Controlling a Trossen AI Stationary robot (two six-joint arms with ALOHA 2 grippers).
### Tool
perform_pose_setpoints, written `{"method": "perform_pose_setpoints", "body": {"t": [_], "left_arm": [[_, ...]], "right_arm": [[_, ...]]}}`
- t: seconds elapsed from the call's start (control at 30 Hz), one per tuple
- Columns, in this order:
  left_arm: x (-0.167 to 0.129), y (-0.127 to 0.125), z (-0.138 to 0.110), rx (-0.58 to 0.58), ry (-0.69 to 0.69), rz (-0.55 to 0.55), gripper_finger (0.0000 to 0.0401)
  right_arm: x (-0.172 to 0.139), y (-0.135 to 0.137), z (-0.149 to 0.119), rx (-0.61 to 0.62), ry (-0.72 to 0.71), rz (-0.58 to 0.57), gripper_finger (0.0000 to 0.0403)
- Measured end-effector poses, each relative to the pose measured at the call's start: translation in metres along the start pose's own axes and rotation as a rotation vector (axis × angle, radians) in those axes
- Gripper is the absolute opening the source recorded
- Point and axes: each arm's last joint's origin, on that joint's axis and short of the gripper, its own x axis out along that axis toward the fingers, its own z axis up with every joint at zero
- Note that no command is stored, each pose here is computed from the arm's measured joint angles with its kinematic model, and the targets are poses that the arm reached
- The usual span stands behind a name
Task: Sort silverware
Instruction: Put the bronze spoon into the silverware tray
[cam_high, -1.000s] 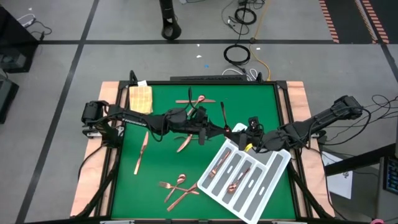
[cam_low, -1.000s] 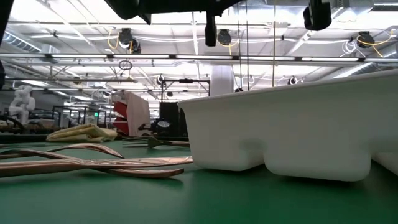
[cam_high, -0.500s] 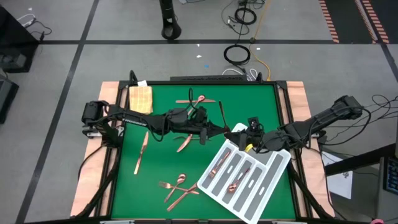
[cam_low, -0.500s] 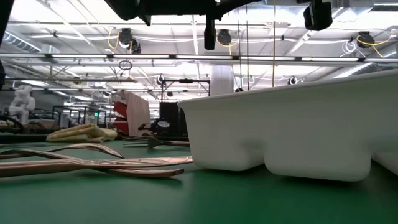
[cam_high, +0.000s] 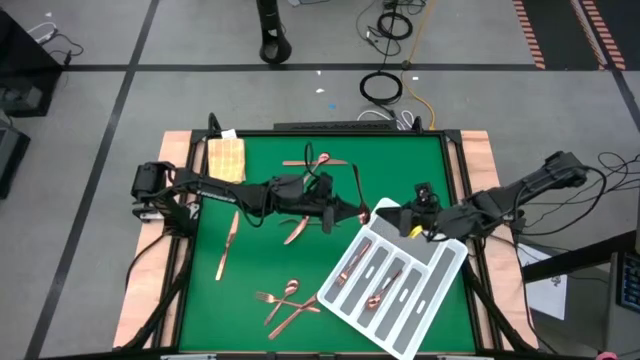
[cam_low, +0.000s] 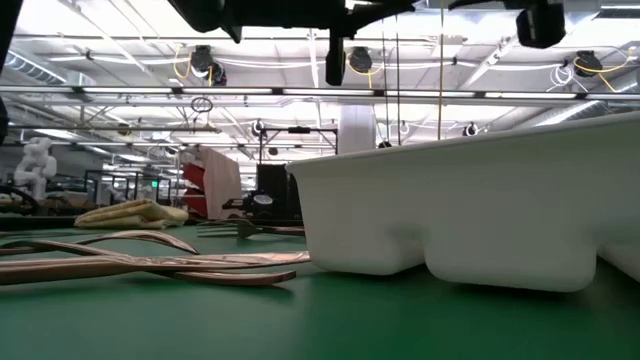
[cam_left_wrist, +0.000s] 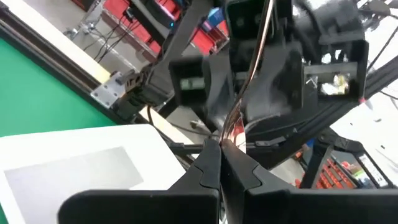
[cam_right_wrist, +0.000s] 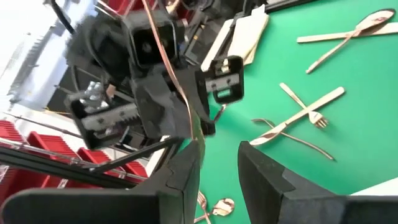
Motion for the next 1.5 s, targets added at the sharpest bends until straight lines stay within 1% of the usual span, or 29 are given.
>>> {"method": "perform_pose_setpoints", "body": {"t": [0.13,0.33,0.53,0.6,0.83,1.0,1.13,1.33,1.5], "left_arm": [[0.000,0.003,0.001,-0.002,0.006,0.014,0.0000],[-0.001,0.008,-0.002,-0.020,0.053,0.049,0.0000],[0.000,0.000,-0.011,-0.050,0.078,0.036,0.0000],[0.001,-0.002,-0.016,-0.068,0.096,0.044,0.0000],[0.001,-0.009,-0.028,-0.071,0.145,0.077,0.0000],[0.003,-0.016,-0.029,-0.069,0.157,0.068,0.0000],[0.003,-0.015,-0.030,-0.069,0.159,0.073,0.0000],[0.005,-0.012,-0.041,-0.109,0.219,0.105,0.0000],[0.021,-0.013,-0.052,-0.127,0.279,0.096,0.0000]], "right_arm": [[-0.014,-0.003,0.006,-0.013,0.018,0.000,0.0098],[-0.027,-0.011,0.012,-0.008,0.018,-0.031,0.0098],[-0.033,-0.014,0.017,-0.018,-0.001,-0.039,0.0098],[-0.035,-0.015,0.019,-0.026,-0.006,-0.039,0.0098],[-0.047,-0.020,0.030,-0.035,-0.030,-0.037,0.0098],[-0.064,-0.029,0.042,-0.044,-0.036,-0.030,0.0098],[-0.079,-0.041,0.053,-0.054,-0.036,-0.035,0.0098],[-0.100,-0.059,0.067,-0.048,-0.060,-0.047,0.0098],[-0.108,-0.066,0.074,-0.037,-0.082,-0.038,0.0098]]}}
